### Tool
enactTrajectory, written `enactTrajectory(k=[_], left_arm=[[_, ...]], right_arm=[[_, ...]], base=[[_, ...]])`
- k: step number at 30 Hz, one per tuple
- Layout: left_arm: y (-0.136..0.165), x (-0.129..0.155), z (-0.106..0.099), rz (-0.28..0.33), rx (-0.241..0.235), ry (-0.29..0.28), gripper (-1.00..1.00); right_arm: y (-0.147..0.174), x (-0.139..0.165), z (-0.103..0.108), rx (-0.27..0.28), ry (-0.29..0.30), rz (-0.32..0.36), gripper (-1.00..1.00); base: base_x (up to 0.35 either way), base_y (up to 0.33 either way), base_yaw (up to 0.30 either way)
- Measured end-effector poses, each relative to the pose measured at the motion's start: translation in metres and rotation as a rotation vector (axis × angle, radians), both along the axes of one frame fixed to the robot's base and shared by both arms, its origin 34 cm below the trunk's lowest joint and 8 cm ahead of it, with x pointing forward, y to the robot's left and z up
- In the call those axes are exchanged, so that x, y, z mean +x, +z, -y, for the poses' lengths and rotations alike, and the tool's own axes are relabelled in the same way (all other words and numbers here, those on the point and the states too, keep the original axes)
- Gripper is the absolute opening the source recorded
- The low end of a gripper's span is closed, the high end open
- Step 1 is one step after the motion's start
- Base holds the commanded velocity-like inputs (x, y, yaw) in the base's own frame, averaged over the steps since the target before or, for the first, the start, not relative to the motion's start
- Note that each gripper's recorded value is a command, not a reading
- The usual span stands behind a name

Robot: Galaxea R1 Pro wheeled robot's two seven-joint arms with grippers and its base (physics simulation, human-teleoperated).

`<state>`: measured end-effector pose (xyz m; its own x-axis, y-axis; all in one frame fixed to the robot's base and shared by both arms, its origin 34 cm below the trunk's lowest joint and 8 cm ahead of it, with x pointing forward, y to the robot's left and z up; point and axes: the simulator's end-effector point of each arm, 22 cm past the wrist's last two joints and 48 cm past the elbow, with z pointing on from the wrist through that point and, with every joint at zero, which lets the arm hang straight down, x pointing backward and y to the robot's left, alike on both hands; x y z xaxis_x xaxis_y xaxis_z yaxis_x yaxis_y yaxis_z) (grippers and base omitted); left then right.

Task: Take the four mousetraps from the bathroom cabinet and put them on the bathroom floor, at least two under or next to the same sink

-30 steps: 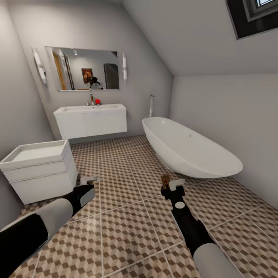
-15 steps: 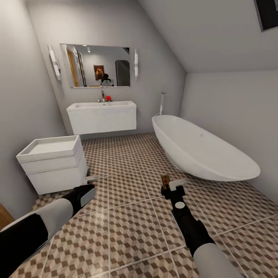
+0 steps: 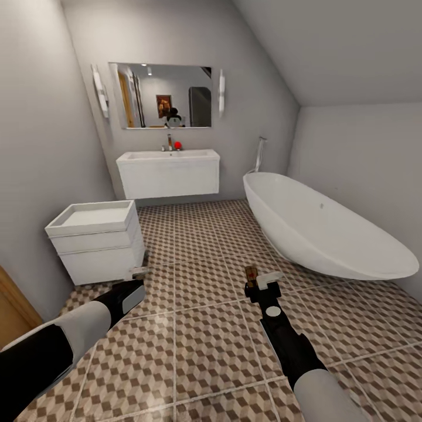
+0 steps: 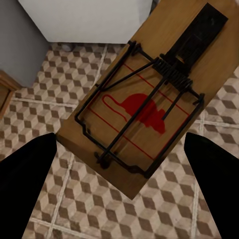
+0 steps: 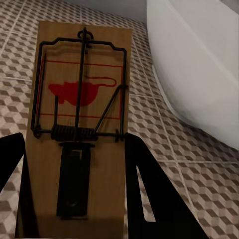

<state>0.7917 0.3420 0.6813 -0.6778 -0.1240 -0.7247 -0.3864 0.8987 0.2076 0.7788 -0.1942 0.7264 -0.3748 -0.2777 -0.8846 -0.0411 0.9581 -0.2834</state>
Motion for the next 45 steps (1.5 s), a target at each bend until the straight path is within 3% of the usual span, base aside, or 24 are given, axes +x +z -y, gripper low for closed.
enactTrajectory(k=[11,36,45], left_arm=[[0.0001,-0.0002,0.0001,0.0,0.0,0.0,-1.0],[-0.0003,-0.0017,-0.0054,-0.003,0.005,0.007,-1.0],[-0.0025,-0.0017,-0.004,-0.006,0.004,0.005,-1.0]], right_arm=[[-0.0007,-0.0001,0.0037,-0.009,0.001,-0.002,-1.0],[-0.0007,-0.0003,0.002,-0.005,0.002,-0.002,-1.0],[-0.0027,-0.0004,0.0019,-0.004,0.0,-0.004,-1.0]], base=[[0.138,-0.12,0.005],[0.327,-0.051,0.001],[0.338,0.0,0.203]])
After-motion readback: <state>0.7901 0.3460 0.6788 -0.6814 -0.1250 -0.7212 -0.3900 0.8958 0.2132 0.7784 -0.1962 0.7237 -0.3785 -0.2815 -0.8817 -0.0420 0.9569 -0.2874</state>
